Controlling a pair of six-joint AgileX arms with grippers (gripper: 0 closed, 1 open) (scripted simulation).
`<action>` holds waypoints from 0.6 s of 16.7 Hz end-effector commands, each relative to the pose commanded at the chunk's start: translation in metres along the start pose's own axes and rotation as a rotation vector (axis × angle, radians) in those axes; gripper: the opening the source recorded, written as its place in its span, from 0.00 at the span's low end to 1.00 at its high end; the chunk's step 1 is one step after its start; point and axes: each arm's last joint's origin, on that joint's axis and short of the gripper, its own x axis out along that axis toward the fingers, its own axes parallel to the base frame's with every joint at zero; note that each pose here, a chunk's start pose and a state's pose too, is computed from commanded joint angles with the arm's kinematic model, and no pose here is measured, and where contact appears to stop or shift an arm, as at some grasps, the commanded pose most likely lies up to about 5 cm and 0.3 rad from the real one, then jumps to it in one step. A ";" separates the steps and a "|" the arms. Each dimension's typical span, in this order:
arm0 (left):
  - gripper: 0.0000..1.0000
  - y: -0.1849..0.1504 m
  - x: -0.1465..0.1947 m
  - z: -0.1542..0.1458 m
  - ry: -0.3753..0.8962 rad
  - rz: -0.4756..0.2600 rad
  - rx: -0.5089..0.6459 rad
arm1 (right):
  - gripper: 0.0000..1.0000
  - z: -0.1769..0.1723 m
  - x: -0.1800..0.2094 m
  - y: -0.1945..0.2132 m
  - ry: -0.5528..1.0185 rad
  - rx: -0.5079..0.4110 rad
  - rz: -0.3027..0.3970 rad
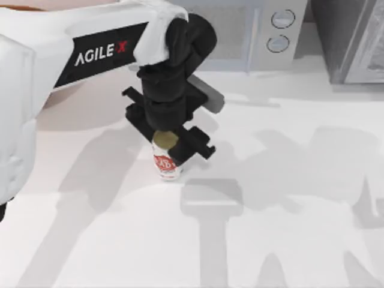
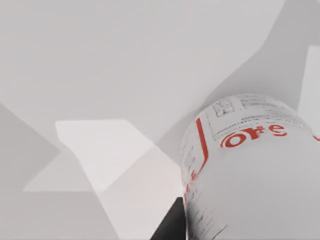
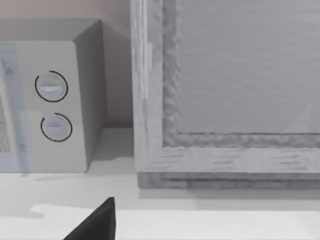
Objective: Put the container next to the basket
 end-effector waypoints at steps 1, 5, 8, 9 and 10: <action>0.00 0.000 0.000 0.000 0.000 0.000 0.000 | 1.00 0.000 0.000 0.000 0.000 0.000 0.000; 0.00 0.000 0.000 0.000 0.000 0.000 0.000 | 1.00 0.000 0.000 0.000 0.000 0.000 0.000; 0.00 0.000 -0.001 0.000 -0.001 0.000 0.000 | 1.00 0.000 0.000 0.000 0.000 0.000 0.000; 0.00 0.000 -0.001 0.000 -0.003 0.000 0.000 | 1.00 0.000 0.000 0.000 0.000 0.000 0.000; 0.00 0.001 -0.003 0.000 -0.013 -0.001 -0.003 | 1.00 0.000 0.000 0.000 0.000 0.000 0.000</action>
